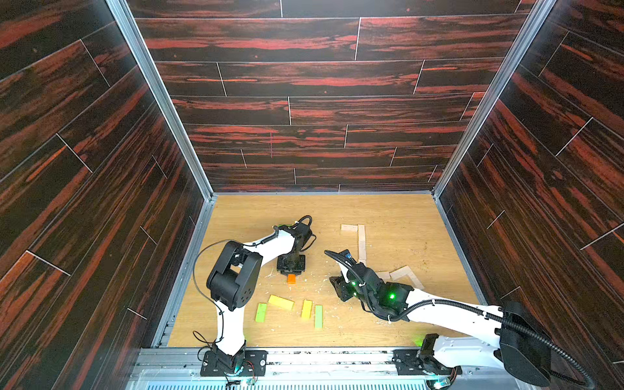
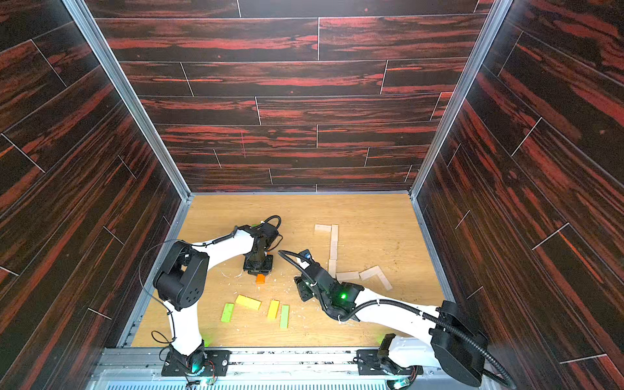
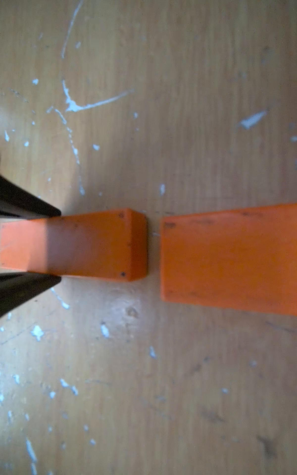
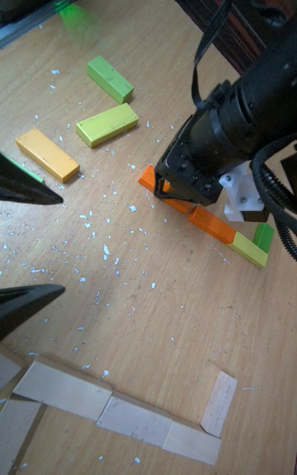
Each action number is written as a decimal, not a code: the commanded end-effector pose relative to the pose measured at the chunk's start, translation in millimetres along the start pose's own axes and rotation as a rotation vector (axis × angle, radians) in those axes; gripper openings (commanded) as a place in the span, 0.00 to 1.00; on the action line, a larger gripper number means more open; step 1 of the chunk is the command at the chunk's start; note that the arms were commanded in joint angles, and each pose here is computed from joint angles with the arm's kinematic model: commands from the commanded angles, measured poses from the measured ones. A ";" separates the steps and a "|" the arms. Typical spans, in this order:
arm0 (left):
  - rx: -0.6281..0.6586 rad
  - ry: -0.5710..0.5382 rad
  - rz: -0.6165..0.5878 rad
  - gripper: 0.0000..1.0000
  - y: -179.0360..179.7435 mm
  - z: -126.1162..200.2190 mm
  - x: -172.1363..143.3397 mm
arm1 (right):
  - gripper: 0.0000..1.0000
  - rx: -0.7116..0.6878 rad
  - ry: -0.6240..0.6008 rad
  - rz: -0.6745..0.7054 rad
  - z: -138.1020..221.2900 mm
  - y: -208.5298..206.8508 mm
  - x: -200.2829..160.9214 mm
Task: Assemble a giraffe with building blocks
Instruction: Assemble the building block at the center of the board.
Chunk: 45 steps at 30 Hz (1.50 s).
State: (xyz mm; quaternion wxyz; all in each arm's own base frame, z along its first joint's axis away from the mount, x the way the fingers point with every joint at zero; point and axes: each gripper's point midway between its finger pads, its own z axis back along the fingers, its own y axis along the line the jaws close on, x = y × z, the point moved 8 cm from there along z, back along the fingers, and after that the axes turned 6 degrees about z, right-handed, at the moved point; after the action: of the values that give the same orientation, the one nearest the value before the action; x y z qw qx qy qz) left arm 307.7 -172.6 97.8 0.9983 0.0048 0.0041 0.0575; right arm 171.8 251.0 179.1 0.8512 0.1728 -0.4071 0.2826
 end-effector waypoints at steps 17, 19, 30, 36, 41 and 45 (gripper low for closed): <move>0.007 0.016 -0.004 0.32 -6.8 -6.9 11.5 | 0.51 -0.017 -0.009 -0.007 4.0 -2.4 1.6; 0.011 0.017 -0.004 0.32 -6.5 -7.4 12.0 | 0.51 -0.018 -0.008 -0.007 4.4 -2.6 1.4; 0.033 0.018 0.008 0.40 -2.4 -8.8 14.2 | 0.51 -0.018 -0.008 -0.012 3.6 -3.2 1.2; 0.038 0.014 0.011 0.41 -0.5 -8.4 15.0 | 0.51 -0.018 -0.008 -0.011 3.6 -3.4 1.2; 0.034 0.011 0.013 0.40 -1.0 -7.3 15.6 | 0.51 -0.015 -0.006 -0.013 2.7 -2.8 0.8; 0.033 0.007 0.012 0.40 -1.2 -6.2 16.5 | 0.51 -0.014 -0.008 -0.014 2.9 -2.7 1.5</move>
State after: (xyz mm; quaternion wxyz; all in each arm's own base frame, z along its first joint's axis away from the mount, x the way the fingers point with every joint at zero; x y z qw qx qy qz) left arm 322.1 -175.9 93.6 0.9980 0.0087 0.0068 0.0614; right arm 171.8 249.7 178.0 0.8531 0.1677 -0.4055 0.2822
